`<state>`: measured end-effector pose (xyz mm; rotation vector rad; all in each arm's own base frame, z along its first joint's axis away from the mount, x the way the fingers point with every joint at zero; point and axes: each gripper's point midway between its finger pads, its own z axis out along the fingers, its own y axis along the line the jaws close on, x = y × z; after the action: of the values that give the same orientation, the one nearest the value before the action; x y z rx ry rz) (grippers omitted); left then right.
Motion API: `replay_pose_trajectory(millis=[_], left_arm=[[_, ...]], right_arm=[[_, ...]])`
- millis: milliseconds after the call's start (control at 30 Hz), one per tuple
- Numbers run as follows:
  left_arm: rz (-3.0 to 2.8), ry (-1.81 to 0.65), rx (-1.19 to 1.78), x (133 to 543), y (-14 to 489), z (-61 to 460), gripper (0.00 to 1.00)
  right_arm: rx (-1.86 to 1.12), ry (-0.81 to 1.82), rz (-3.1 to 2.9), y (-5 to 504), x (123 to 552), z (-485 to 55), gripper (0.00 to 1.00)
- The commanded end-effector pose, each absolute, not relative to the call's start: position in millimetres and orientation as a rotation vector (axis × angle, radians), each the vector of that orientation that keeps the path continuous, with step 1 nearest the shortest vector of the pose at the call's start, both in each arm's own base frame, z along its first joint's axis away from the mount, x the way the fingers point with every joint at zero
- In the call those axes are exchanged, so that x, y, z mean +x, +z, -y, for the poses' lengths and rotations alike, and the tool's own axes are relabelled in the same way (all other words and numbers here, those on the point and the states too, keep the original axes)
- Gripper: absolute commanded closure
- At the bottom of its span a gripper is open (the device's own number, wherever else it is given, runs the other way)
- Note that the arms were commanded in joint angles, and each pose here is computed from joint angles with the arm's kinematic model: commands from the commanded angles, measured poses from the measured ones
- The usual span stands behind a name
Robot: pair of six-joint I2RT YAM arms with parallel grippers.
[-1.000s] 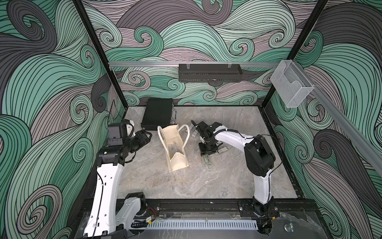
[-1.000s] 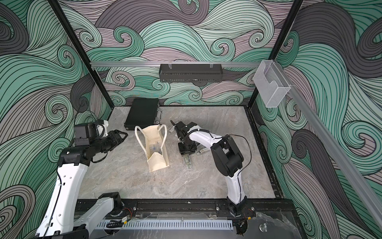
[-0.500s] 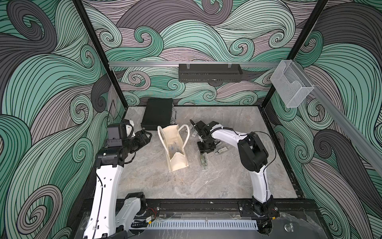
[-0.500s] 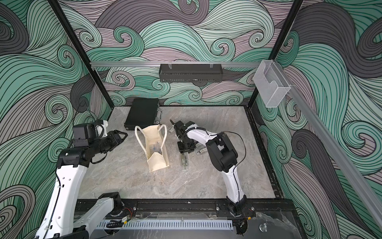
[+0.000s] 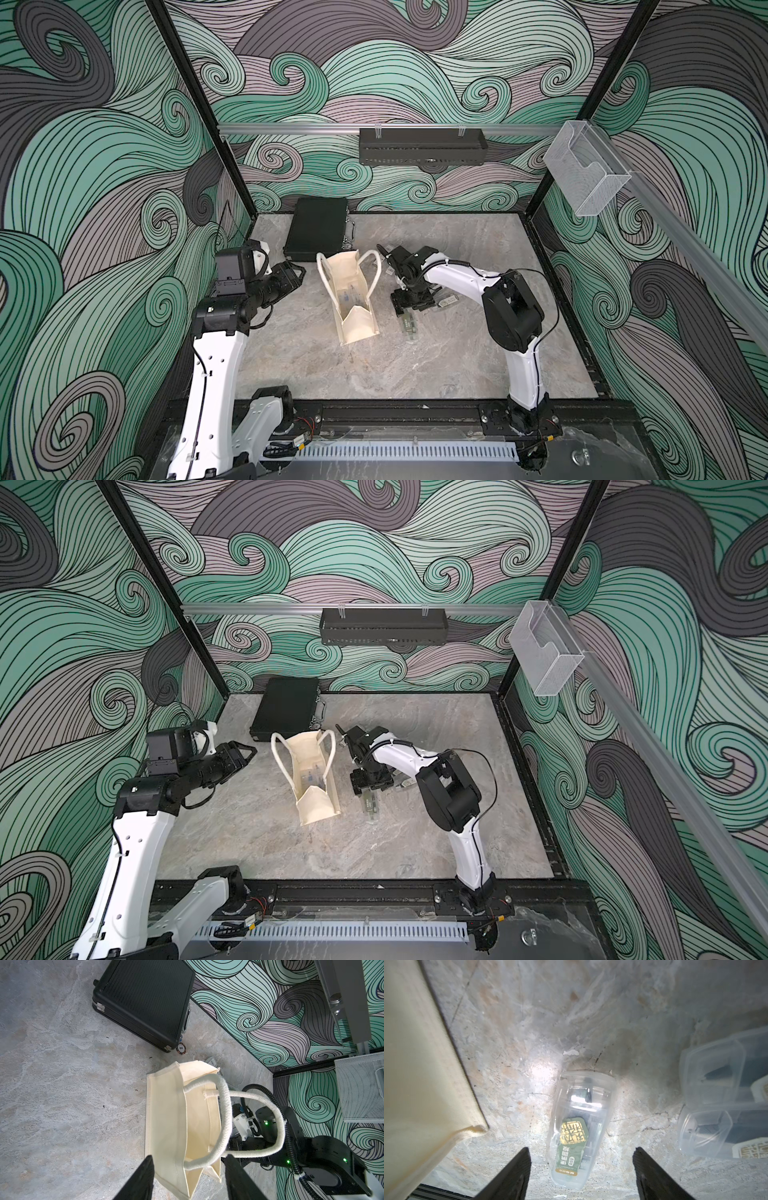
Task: Put the compass set into the canvas bag
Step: Pick up the compass set at the center of the board.
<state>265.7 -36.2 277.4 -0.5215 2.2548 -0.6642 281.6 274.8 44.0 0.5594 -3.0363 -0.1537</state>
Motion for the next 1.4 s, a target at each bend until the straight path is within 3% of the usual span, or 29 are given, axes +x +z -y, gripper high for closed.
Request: replay_pose_trajectory(millis=[0, 133, 333, 700, 1367], left_arm=[[-2.255, -0.661, -0.503, 261.4, 282.2, 37.5, 0.44], [-2.254, -0.662, -0.505, 260.2, 282.5, 37.8, 0.44], [-2.252, -0.654, -0.504, 259.8, 282.2, 36.9, 0.43], [-2.257, -0.635, -0.514, 261.5, 280.0, 33.8, 0.44], [-2.258, -0.639, -0.519, 261.7, 280.4, 34.0, 0.44]], right_arm=[[0.581, -0.094, 2.980, 37.0, 273.4, -270.9, 0.19], [0.574, -0.040, 2.928, 31.5, 272.8, -270.1, 0.19], [0.579, -0.001, 2.881, 23.0, 275.5, -270.6, 0.27], [0.618, 0.023, 2.852, 11.0, 284.1, -276.0, 0.56], [0.595, -0.161, 3.063, 62.0, 324.5, -283.3, 0.64]])
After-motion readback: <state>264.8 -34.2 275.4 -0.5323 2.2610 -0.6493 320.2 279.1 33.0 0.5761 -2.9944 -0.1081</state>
